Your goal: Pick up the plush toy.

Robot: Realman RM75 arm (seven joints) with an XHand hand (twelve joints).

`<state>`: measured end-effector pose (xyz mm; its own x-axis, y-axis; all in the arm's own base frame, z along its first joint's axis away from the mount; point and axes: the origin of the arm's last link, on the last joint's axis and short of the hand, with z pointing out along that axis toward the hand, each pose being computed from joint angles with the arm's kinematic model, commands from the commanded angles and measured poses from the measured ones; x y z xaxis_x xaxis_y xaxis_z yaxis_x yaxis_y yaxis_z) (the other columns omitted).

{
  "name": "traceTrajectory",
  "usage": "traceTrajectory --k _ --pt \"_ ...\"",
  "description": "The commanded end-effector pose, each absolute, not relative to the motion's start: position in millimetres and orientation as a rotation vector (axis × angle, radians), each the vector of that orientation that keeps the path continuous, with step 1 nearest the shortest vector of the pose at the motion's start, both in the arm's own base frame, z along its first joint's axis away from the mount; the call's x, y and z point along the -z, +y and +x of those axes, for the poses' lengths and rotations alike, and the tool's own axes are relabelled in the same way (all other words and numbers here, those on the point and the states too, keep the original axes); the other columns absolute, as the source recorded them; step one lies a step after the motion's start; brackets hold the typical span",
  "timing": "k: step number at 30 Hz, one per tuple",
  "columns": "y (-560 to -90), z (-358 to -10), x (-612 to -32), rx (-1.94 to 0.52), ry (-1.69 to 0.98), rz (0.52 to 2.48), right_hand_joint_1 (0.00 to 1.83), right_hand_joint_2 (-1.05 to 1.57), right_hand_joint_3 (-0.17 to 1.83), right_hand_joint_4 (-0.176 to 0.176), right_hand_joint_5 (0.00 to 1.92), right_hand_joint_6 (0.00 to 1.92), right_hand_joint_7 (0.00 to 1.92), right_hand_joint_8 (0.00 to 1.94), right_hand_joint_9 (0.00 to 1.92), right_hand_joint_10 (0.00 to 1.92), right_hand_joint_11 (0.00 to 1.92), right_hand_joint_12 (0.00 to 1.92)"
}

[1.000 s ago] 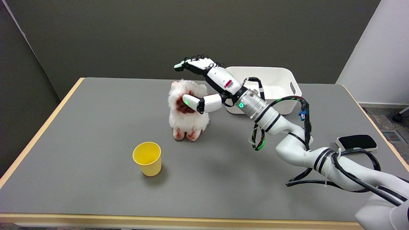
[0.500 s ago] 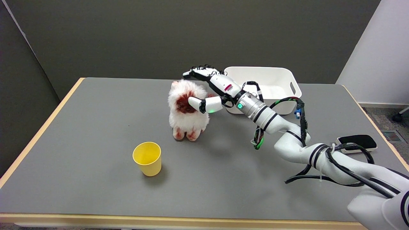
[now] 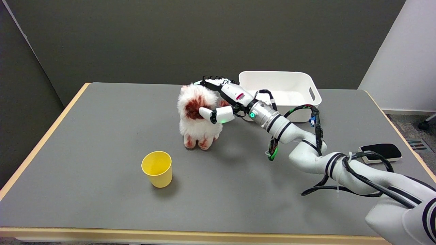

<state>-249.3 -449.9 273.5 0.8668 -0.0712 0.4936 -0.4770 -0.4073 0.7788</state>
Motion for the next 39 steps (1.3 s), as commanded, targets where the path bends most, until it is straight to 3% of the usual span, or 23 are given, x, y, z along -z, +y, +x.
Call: traceTrajectory --k 1,5,9,12,14,16,18,19,23,29,31,32,39 --pt "-448 -243 -265 -0.486 -0.391 2.0 0.5 0.61 0.93 0.103 0.23 0.49 0.25 0.3 0.17 0.64 0.04 1.21" --pt "-447 -242 -264 -0.504 -0.404 2.004 0.45 0.6 0.97 0.101 0.22 0.51 0.25 0.33 0.17 0.66 0.08 1.15" --pt "-446 -244 -265 -0.509 -0.417 2.0 0.53 0.63 0.9 0.092 0.25 0.48 0.28 0.31 0.19 0.66 0.06 1.22" --pt "-445 -244 -263 -0.507 -0.416 2.002 0.57 0.65 0.89 0.073 0.29 0.54 0.4 0.4 0.29 0.78 0.13 1.27" --pt "-444 -244 -263 -0.508 -0.415 2.004 0.65 0.67 0.89 0.059 0.32 0.6 0.49 0.52 0.39 0.92 0.28 1.43" --pt "-443 -244 -263 -0.515 -0.416 2.004 0.86 0.73 0.89 0.067 0.48 1.03 0.7 0.94 0.6 1.17 0.53 1.64" --pt "-441 -243 -263 -0.525 -0.42 2.002 1.11 1.14 0.22 -0.062 0.56 1.43 0.82 1.26 0.73 1.21 0.67 1.83" --pt "-440 -243 -263 -0.529 -0.421 2.002 1.17 1.21 0.1 -0.091 0.58 1.51 0.85 1.32 0.77 1.23 0.69 1.88" --pt "-437 -244 -264 -0.536 -0.425 1.996 1.17 1.09 0.34 -0.082 0.61 1.51 0.86 1.36 0.81 1.38 0.87 1.92" --pt "-436 -245 -266 -0.539 -0.425 1.994 1.19 0.97 0.55 -0.069 0.66 1.55 0.9 1.31 0.88 1.51 1.05 1.92" --pt "-436 -243 -266 -0.545 -0.421 1.996 1.34 0.89 0.65 -0.151 0.65 1.55 0.89 1.27 0.87 1.54 1.06 1.92" --pt "-436 -242 -266 -0.548 -0.42 1.996 1.36 0.88 0.67 -0.163 0.65 1.54 0.89 1.26 0.87 1.54 1.06 1.92" --pt "-441 -212 -275 -0.635 -0.344 1.991 1.36 0.88 0.68 -0.17 0.65 1.56 0.89 1.26 0.87 1.54 1.06 1.92"
